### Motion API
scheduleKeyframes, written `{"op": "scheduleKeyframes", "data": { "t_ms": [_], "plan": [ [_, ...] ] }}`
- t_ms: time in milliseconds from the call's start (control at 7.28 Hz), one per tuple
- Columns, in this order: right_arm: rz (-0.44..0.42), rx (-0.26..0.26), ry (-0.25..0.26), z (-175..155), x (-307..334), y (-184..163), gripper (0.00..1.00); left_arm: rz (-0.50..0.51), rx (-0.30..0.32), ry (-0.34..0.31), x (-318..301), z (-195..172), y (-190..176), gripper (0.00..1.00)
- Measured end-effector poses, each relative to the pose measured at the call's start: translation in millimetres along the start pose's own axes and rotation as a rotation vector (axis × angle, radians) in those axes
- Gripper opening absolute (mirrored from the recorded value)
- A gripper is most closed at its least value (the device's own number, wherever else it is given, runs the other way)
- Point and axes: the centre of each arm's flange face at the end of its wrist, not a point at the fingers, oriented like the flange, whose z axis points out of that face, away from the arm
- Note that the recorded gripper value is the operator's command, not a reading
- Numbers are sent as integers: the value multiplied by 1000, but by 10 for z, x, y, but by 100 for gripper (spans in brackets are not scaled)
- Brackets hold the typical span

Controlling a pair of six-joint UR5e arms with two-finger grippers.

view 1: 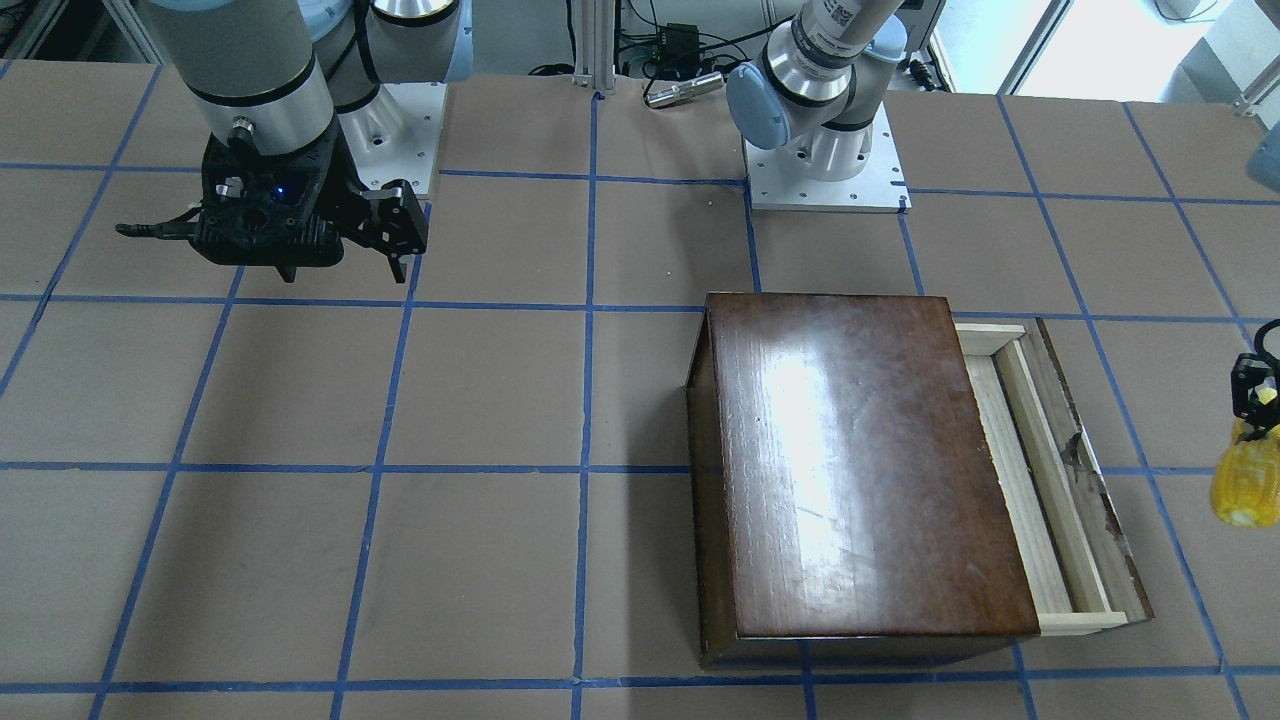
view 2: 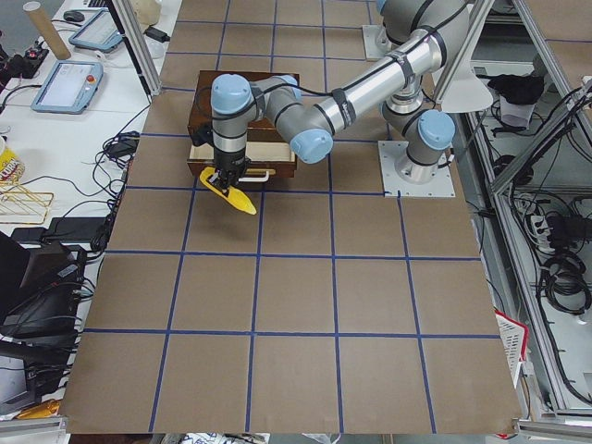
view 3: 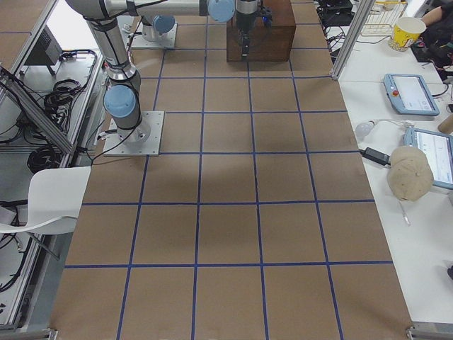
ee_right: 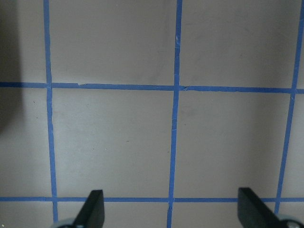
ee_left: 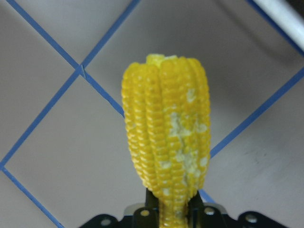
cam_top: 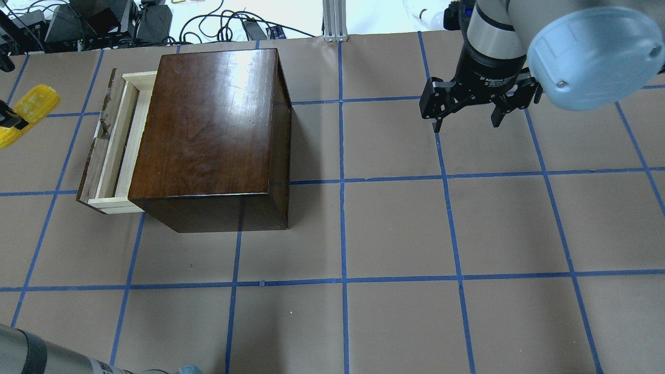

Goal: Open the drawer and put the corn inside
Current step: 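Lift the corn and carry it over the open drawer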

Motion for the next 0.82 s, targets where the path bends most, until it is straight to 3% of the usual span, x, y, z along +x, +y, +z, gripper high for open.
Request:
{"op": "scheduleKeyframes", "data": {
  "t_ms": [412, 824],
  "plan": [
    [0, 0, 0, 0, 0, 0, 100, -237, 0, 36, 500, -359, -473, 0],
    [0, 0, 0, 0, 0, 0, 100, -411, -37, 107, 873, -253, -793, 0]
  ]
}}
